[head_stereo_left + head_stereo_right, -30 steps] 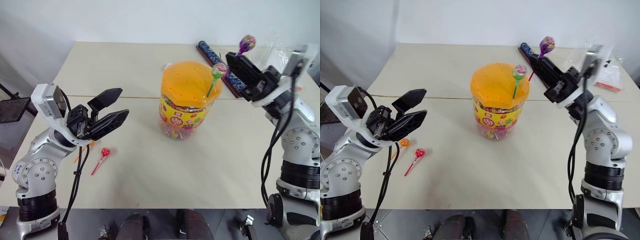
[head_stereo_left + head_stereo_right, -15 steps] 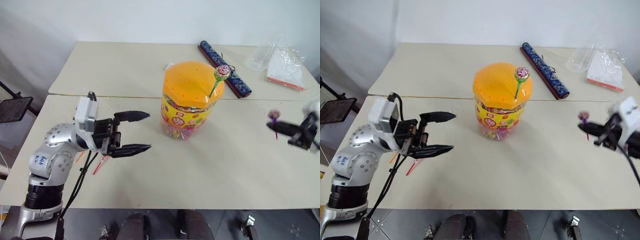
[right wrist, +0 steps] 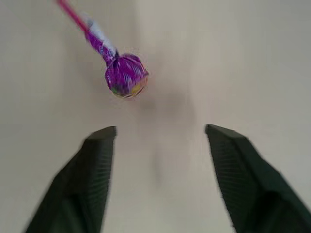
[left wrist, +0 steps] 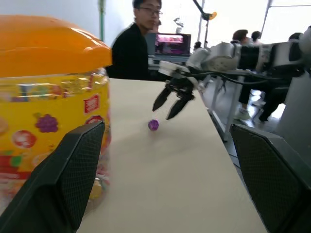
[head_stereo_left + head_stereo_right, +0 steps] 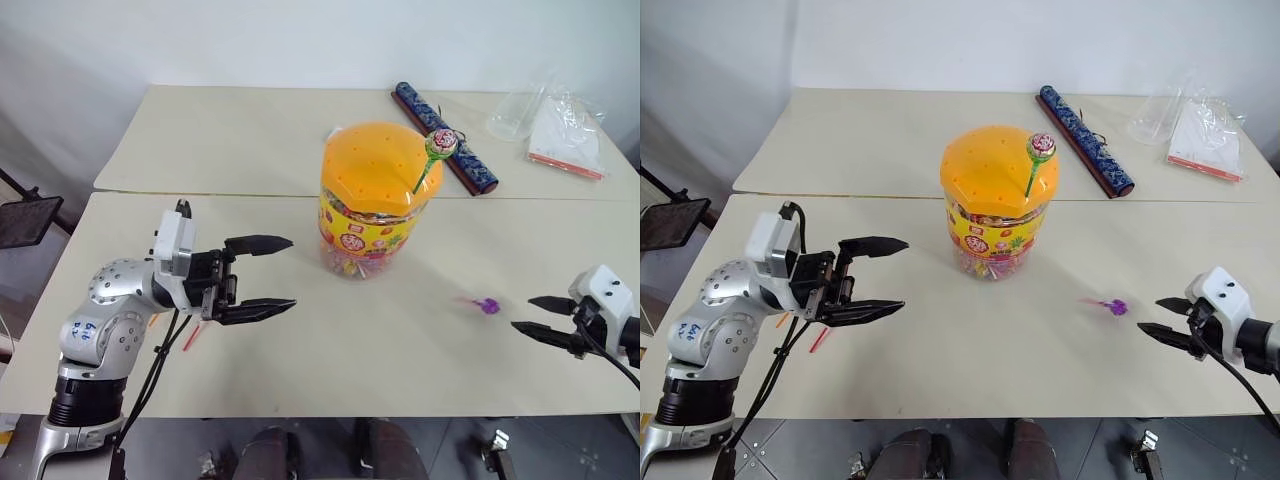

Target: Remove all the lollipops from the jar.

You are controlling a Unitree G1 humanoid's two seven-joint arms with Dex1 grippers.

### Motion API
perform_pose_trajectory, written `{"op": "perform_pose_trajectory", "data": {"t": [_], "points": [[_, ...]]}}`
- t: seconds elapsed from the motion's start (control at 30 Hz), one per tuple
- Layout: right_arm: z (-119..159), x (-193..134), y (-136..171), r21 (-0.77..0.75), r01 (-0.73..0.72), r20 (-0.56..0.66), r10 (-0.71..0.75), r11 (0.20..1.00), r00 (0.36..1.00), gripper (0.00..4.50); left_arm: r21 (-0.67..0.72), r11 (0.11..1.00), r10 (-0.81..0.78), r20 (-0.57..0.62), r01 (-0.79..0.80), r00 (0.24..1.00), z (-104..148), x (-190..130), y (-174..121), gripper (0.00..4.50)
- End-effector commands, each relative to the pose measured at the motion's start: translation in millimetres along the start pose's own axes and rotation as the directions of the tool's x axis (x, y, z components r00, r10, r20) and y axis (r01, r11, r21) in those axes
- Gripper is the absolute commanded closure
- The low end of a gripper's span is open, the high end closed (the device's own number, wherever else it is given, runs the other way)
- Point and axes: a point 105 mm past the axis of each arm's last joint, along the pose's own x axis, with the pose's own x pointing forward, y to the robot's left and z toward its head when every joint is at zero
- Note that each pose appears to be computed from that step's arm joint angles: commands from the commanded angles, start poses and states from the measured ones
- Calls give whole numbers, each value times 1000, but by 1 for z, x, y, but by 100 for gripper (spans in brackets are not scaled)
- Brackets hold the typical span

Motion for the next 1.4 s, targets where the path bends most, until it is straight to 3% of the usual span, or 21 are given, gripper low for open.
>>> {"op": "perform_pose_trajectory", "data": {"t": [0.03, 0.13, 0.2, 0.37, 0.6, 0.73, 1.03, 1.27, 1.4], "points": [[77, 0, 25, -163, -92, 315, 140, 982, 939, 44, -17, 998, 61, 109, -60, 992, 19, -6, 2, 12], [101, 9, 36, -194, -118, 393, 187, 974, 900, 44, -79, 992, 114, 160, -102, 981, 23, -15, 5, 12], [128, 21, 48, -224, -135, 490, 232, 965, 840, 44, -136, 981, 162, 180, -139, 970, 21, -23, 7, 12], [168, 42, 66, -257, -185, 598, 306, 949, 741, 44, -143, 978, 180, 180, -155, 967, 20, -24, 8, 12], [188, 73, 78, -244, -230, 596, 333, 942, 730, 44, -133, 978, 186, 215, -160, 959, 27, -20, 8, 12], [190, 78, 77, -233, -240, 607, 334, 942, 721, 138, -126, 980, 181, 217, -156, 959, 28, -19, 7, 12], [190, 74, 72, -232, -239, 622, 333, 943, 709, 447, -106, 985, 159, 246, -137, 956, 36, -14, 6, 12], [218, 37, 61, -190, -267, 729, 317, 945, 607, 447, -82, 995, 74, 224, -57, 972, 40, -4, 1, 12], [216, 15, 43, -128, -221, 688, 248, 967, 682, 447, -43, 999, 14, 168, -7, 986, 36, 2, -3, 12]]}}
